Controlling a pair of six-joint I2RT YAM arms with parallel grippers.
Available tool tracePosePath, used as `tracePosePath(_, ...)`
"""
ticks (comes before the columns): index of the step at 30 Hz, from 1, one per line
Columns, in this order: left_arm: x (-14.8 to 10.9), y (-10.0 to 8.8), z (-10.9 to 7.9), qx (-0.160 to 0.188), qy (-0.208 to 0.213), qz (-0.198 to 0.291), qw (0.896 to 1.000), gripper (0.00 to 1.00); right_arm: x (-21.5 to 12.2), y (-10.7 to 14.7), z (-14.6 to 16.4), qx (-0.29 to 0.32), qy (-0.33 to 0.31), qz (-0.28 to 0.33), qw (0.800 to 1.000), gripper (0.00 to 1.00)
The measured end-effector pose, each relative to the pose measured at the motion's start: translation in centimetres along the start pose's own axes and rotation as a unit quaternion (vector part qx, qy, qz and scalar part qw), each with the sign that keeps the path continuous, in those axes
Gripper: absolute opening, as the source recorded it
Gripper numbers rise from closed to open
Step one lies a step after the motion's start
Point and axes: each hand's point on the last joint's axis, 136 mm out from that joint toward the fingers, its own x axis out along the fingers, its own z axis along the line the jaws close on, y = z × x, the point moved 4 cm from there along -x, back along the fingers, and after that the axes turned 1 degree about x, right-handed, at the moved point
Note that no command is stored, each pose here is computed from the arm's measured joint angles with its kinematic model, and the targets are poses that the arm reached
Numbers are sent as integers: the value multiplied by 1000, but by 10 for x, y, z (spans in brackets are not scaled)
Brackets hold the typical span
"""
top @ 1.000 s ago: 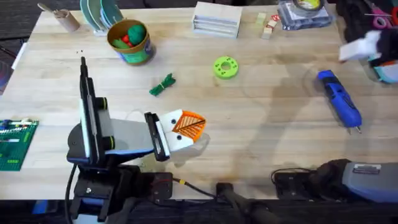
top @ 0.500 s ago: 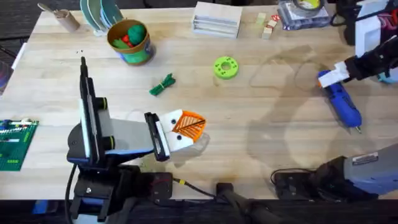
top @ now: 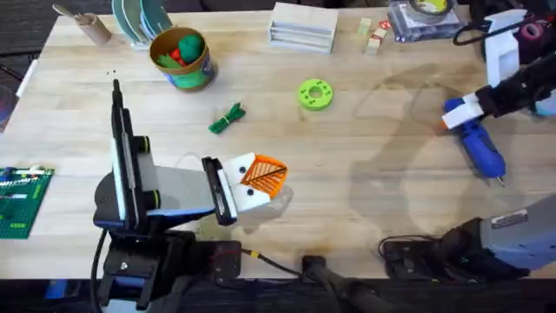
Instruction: Pick up the gripper from the table and insert it into the empty holder that is missing its gripper. Then pick up a screw, insert it into the mounting hole, and use the screwdriver to tighten it. Finally, clean up the table by picking up the vegetable and placing it into the bucket.
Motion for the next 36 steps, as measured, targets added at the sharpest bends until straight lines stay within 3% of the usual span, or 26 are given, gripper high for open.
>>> tracePosePath(11, 0, 0, 0, 0, 0, 0, 1000, 12, 0, 1, -1, -2, 1, 0, 1000, 858)
tracePosePath(19, 0, 0, 0, 0, 0, 0, 1000, 12, 0, 1, -4, -4, 7, -1, 1000, 535)
tracePosePath(25, 0, 0, 0, 0, 0, 0, 1000, 12, 0, 1, -5, -4, 7, -2, 1000, 379)
tracePosePath(30, 0, 0, 0, 0, 0, 0, 1000, 12, 0, 1, -4, -4, 6, -1, 1000, 313)
tracePosePath(36, 0, 0, 0, 0, 0, 0, 1000, 12, 0, 1, -4, -4, 5, -1, 1000, 305)
